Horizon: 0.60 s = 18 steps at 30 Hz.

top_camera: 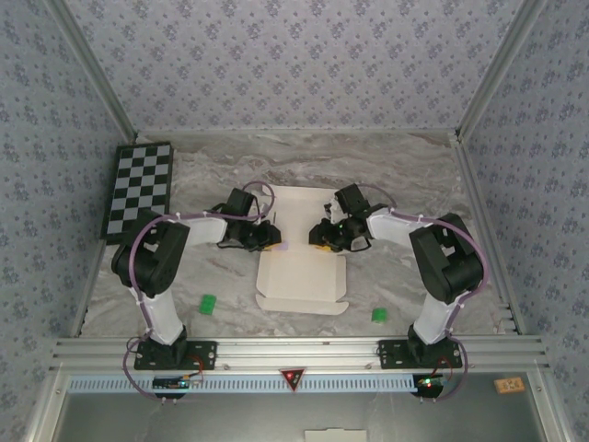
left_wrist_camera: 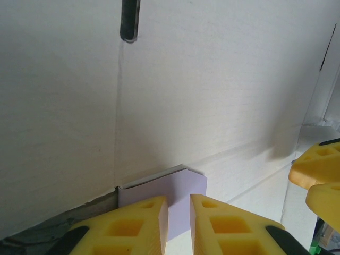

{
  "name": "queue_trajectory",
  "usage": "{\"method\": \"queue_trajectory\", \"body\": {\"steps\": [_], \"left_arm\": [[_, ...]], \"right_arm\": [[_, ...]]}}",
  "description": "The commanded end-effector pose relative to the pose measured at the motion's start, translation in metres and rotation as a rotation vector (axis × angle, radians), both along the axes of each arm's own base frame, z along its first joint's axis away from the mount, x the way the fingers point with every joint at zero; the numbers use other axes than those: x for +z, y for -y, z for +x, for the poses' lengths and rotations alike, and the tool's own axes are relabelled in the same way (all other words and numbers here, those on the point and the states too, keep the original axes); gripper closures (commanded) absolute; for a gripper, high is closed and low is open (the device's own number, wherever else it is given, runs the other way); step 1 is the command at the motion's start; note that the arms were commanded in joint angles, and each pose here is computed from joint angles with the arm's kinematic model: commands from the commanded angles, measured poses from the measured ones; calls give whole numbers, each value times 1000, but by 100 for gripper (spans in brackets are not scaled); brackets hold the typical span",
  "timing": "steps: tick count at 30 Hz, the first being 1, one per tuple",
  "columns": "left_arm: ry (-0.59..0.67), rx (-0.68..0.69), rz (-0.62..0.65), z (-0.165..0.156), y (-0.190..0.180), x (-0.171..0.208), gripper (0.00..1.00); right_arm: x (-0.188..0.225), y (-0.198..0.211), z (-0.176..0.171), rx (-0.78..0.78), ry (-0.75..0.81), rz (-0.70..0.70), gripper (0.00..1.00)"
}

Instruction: Fold the paper box

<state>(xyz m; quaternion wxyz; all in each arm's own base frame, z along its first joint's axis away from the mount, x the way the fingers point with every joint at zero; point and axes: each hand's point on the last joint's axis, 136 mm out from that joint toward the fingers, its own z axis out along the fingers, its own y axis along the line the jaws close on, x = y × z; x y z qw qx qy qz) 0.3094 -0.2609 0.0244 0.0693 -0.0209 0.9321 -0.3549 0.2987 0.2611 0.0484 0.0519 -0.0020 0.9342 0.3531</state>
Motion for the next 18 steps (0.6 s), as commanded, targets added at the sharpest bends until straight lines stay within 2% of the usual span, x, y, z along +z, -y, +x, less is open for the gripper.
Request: {"method": "queue_trajectory", "body": {"steps": [1, 9, 18], "left_arm": [[-125, 25, 211, -38, -36, -44, 78], [-50, 28, 186, -25, -29, -11, 77], [112, 28, 153, -3, -28, 64, 72]], "right_arm": [[-2, 2, -1, -14, -27, -13, 65], [10, -4, 3, 27, 12, -15, 66], [25, -8, 10, 42, 39, -12, 65]]}}
